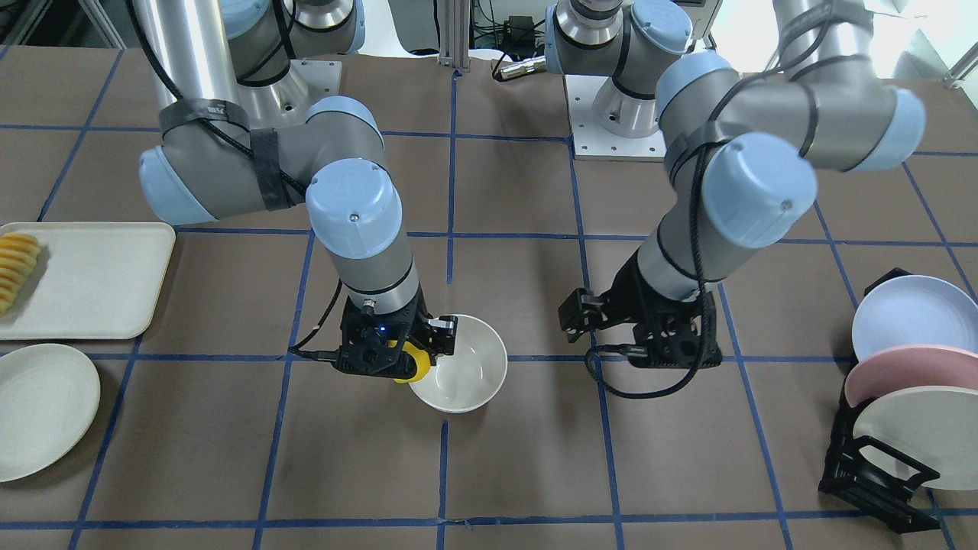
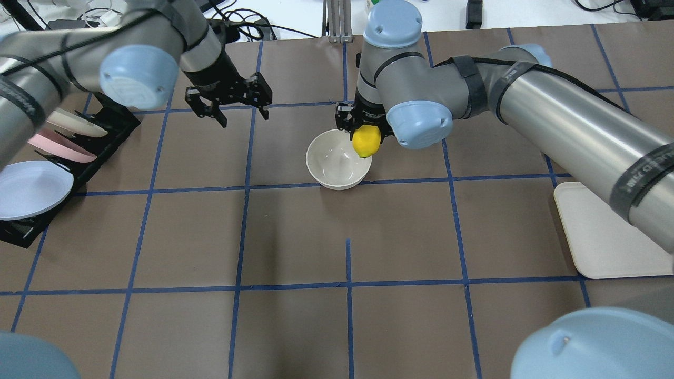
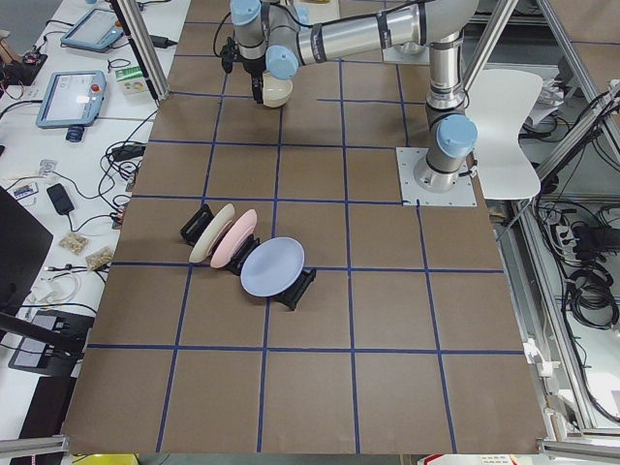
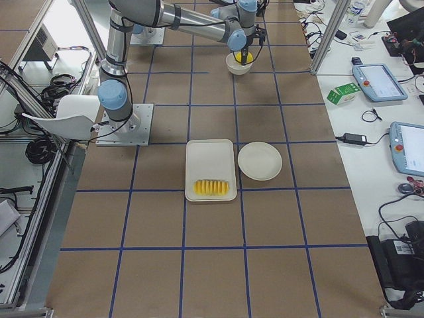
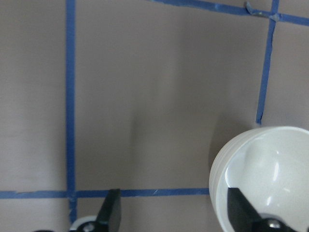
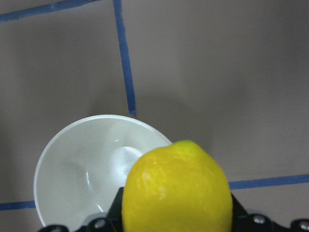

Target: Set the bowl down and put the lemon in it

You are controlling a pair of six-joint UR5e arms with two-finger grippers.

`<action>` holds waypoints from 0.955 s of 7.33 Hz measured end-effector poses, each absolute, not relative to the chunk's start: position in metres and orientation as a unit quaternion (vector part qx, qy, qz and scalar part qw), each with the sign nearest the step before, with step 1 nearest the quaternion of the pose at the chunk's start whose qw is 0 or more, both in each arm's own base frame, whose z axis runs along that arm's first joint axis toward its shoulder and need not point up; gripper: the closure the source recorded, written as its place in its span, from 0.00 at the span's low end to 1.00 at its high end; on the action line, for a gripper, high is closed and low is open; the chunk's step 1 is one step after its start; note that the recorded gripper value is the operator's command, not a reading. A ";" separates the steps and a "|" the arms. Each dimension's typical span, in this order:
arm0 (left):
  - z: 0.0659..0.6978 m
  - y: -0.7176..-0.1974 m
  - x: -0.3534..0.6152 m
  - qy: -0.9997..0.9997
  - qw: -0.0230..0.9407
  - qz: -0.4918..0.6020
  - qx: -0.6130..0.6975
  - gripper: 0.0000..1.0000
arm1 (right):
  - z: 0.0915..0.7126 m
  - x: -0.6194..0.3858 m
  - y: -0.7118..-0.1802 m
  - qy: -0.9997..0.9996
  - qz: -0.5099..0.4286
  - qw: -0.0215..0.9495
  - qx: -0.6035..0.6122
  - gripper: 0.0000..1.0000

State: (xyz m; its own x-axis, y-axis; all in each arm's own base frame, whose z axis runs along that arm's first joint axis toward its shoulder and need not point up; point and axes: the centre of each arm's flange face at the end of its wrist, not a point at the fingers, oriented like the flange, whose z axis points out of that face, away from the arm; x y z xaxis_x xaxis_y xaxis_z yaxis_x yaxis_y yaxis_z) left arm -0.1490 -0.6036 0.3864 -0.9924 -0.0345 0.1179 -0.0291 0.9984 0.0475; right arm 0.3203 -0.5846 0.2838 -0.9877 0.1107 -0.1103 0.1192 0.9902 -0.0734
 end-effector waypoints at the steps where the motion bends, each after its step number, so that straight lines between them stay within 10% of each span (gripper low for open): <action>1: 0.424 -0.591 -0.139 -0.999 0.040 -0.033 0.001 0.08 | 0.272 0.337 -0.584 0.996 -0.045 0.057 0.050 1.00; 2: 0.455 -0.575 -0.133 -0.999 0.026 -0.033 -0.011 0.07 | 0.263 0.346 -0.583 0.996 -0.046 0.059 0.047 1.00; 5: 0.497 -0.540 -0.127 -0.998 0.010 -0.014 -0.054 0.00 | 0.234 0.356 -0.581 0.997 -0.031 0.053 0.040 0.03; 7: 0.498 -0.535 -0.126 -0.999 0.015 -0.005 -0.052 0.00 | 0.238 0.357 -0.582 0.997 -0.035 0.052 0.039 0.00</action>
